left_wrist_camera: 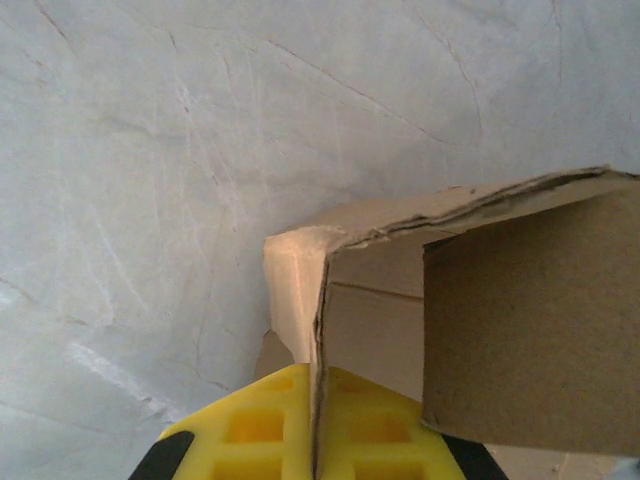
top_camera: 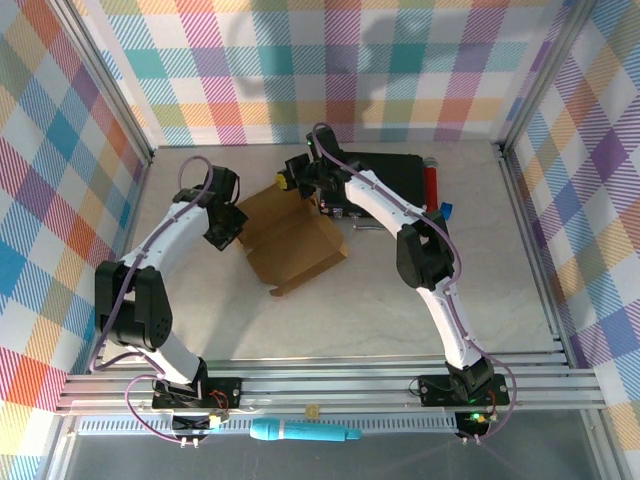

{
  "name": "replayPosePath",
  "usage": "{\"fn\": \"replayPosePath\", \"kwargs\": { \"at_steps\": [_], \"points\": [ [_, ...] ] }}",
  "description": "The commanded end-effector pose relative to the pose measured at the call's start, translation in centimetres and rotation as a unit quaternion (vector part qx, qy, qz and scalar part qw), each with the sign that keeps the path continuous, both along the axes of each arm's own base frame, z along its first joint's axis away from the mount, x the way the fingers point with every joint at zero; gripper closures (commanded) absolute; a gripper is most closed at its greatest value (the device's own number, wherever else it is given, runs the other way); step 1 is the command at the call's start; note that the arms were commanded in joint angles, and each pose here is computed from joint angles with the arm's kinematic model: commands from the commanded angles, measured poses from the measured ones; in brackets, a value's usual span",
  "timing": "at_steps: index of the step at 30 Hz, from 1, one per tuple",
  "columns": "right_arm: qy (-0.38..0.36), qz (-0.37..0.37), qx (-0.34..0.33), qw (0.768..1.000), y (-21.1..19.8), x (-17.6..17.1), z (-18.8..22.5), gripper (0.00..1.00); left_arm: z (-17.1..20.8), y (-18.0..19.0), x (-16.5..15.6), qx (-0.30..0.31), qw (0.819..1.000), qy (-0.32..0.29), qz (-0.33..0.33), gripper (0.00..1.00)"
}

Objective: Fold the paper box

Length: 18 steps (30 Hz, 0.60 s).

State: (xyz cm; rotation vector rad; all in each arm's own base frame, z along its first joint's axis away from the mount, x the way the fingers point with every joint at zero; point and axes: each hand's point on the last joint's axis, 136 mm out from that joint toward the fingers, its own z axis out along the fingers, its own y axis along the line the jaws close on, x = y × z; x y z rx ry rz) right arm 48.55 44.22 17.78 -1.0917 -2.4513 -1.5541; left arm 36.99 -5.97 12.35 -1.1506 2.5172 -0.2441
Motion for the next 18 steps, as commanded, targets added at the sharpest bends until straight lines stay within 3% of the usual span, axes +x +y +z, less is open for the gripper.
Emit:
{"fn": "replayPosePath", "kwargs": {
  "at_steps": [1,18],
  "points": [
    [-0.016,0.036,0.033,0.999,1.4,-0.8,0.9,1.0,1.3,-0.8,1.7,-0.046,0.996,-0.073,0.012,1.0],
    [-0.005,0.022,0.046,0.999,1.0,-1.3,0.9,1.0,4.2,-1.2,2.3,-0.094,0.988,-0.099,0.079,1.0]
  ]
}}
